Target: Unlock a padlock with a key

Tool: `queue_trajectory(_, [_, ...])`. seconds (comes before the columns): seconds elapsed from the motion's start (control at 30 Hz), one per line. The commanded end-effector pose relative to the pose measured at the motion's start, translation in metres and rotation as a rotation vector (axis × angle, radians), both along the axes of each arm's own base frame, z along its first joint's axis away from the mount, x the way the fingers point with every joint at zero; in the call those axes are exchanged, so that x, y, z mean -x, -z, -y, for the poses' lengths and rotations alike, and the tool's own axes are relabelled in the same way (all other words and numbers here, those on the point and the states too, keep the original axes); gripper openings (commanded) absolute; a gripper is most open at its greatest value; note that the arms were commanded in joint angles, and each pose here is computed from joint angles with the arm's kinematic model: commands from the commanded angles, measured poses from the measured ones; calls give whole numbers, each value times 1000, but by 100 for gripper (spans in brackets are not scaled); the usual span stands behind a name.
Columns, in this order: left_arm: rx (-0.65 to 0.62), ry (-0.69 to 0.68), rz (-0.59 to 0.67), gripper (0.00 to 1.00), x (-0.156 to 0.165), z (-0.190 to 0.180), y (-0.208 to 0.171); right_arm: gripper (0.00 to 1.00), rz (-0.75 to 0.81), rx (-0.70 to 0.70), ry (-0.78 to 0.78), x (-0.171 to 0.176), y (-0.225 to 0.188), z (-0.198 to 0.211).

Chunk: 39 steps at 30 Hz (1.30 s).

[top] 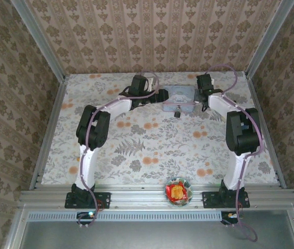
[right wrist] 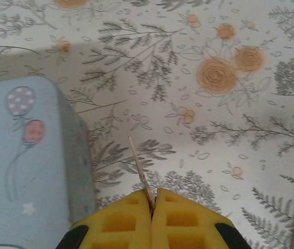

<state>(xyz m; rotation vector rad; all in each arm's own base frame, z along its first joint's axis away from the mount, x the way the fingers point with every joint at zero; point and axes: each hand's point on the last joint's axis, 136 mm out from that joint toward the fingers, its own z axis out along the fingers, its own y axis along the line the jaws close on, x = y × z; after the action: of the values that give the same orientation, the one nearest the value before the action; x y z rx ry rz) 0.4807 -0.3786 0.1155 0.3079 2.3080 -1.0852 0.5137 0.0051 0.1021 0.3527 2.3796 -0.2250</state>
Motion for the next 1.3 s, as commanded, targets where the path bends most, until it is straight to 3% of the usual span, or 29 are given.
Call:
queue_trajectory(0.0, [39,10,-10,94,-6,7,-3,0,-42,-33,16,-3,5,5])
queue_trajectory(0.3, [28,18,-34,86,-13,14,12,0,-190,-178,-17,-13,38,-4])
queue_trajectory(0.67, [50,71,-56,63,-1,25,18,0,-199,-345,-148,-11,48,-50])
queue_trajectory(0.83, [59,69,-40,59,10,20,12,0,-185,-359,-212,0,46,-80])
queue_trajectory(1.03, [83,52,-26,58,38,5,4,0,-161,-362,-299,14,37,-129])
queue_trajectory(1.27, [92,-20,-15,56,92,-22,7,0,-149,-367,-418,44,31,-197])
